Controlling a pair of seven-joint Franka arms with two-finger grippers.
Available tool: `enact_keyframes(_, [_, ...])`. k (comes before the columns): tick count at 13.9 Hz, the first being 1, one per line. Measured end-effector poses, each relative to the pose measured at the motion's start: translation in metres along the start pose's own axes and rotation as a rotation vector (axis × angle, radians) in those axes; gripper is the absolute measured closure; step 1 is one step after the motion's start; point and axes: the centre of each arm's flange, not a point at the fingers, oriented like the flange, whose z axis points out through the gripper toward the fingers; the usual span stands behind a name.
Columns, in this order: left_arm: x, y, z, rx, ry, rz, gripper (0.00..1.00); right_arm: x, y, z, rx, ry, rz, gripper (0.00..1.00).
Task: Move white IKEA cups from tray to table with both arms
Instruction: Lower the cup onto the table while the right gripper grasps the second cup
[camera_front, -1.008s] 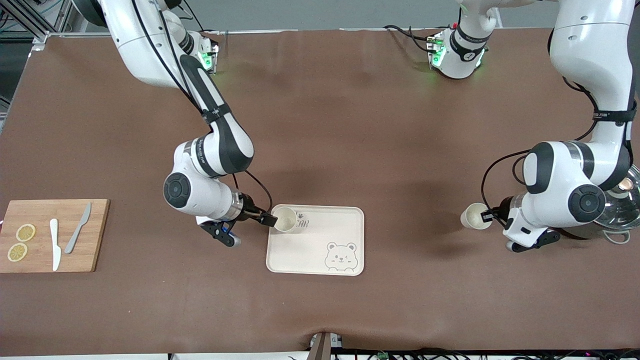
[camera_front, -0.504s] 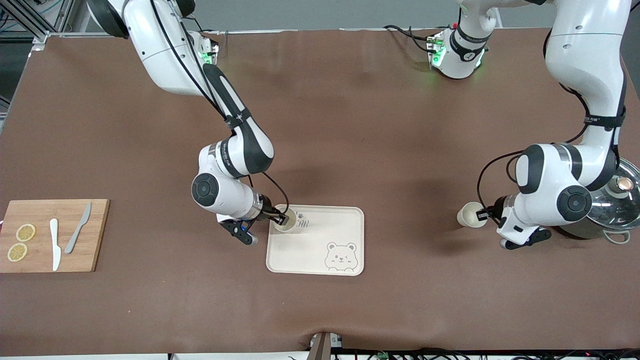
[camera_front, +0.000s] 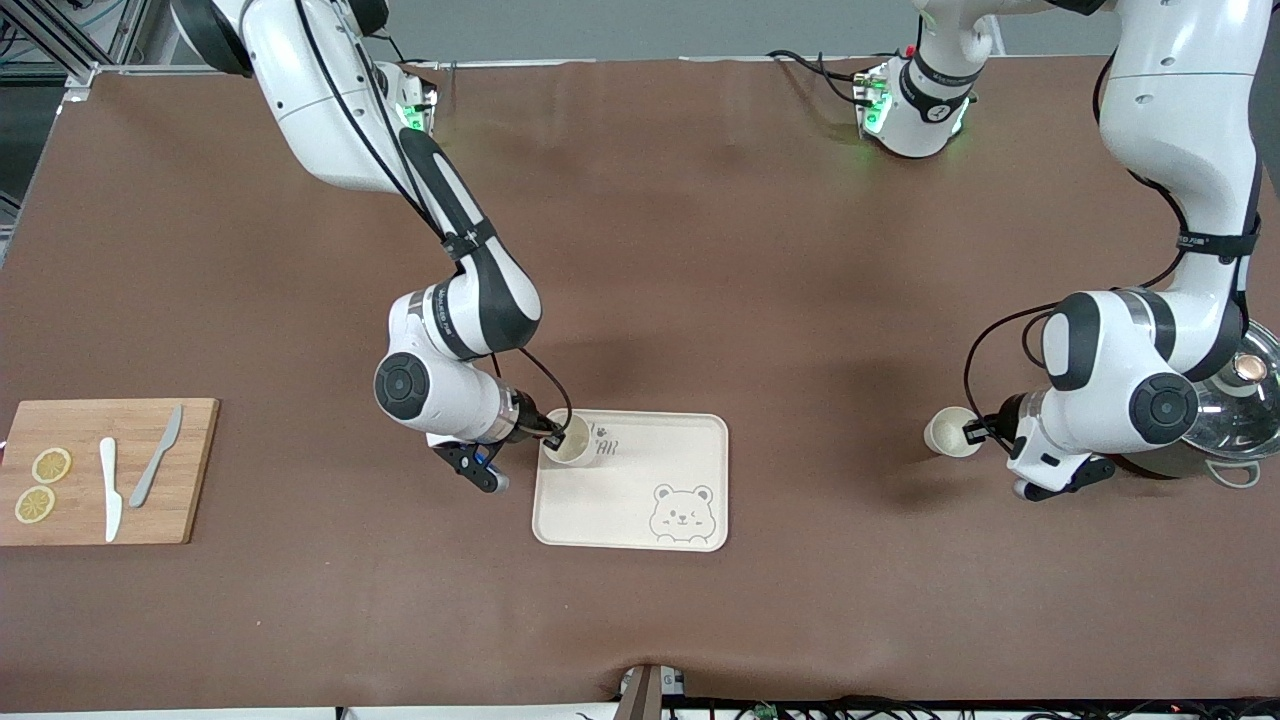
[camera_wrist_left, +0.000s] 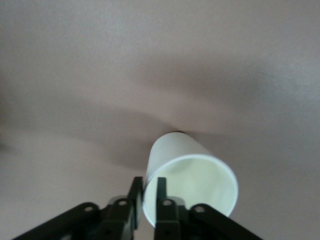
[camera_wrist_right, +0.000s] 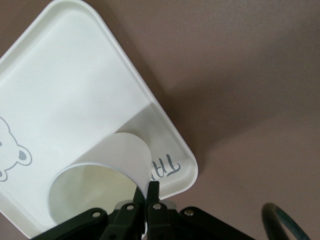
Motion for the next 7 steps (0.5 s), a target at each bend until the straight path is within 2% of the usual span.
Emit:
enact_keyframes(5, [-0.013, 0.022, -0.059, -0.035, 0.076, 0.039, 0.28, -0.006, -0.007, -0.035, -0.063, -0.103, -0.011, 0.97])
enact_keyframes(7, [-0.021, 0.028, -0.087, -0.046, 0.109, 0.053, 0.07, 0.006, 0.008, -0.051, -0.104, -0.118, -0.045, 0.97])
